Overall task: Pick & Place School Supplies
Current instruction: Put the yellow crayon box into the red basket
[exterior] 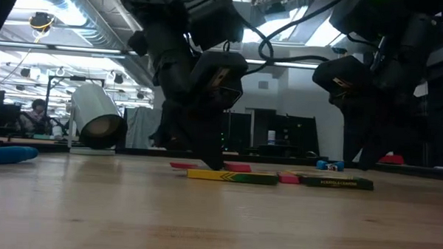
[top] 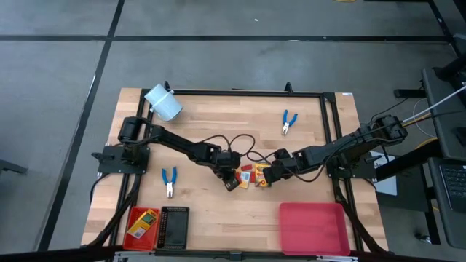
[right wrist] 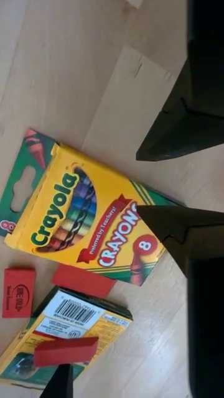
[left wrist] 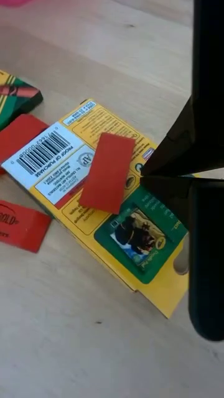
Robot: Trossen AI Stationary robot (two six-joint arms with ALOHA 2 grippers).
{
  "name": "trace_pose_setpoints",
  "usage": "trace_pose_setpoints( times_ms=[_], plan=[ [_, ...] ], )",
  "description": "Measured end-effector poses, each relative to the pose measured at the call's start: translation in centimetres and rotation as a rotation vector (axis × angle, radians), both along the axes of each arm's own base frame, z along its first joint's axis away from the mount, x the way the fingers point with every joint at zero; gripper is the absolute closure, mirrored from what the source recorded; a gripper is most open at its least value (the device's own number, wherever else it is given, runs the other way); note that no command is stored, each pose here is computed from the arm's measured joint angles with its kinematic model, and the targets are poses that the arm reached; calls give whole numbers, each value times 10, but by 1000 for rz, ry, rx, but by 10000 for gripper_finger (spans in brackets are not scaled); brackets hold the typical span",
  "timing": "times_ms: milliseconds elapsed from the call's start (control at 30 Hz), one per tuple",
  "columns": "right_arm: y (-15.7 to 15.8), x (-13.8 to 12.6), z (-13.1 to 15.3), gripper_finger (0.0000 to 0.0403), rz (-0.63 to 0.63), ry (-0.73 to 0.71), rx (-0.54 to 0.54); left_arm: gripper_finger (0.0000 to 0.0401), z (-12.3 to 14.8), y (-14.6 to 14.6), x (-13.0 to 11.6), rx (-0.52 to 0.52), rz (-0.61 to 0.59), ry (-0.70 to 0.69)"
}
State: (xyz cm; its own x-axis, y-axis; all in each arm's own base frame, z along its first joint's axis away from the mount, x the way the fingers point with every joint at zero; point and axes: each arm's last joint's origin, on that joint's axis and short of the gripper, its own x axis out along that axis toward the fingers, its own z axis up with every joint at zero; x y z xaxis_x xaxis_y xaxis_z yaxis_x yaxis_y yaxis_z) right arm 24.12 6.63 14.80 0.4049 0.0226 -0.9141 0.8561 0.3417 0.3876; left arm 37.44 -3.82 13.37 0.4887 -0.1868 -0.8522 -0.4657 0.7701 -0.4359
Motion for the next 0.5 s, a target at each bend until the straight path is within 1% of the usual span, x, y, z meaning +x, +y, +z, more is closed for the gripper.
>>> trace_pose_setpoints(
  times_ms=[100,267,500],
  plan=[
    [0,-2,-1,275,-1,23,1,399,0,0,0,-8,6,4],
    [1,-12,-4,275,3,126,5,399,0,0,0,-5,11,5],
    [1,-11,-6,275,-9,139,-3,399,-1,0,0,-6,13,7]
  ],
)
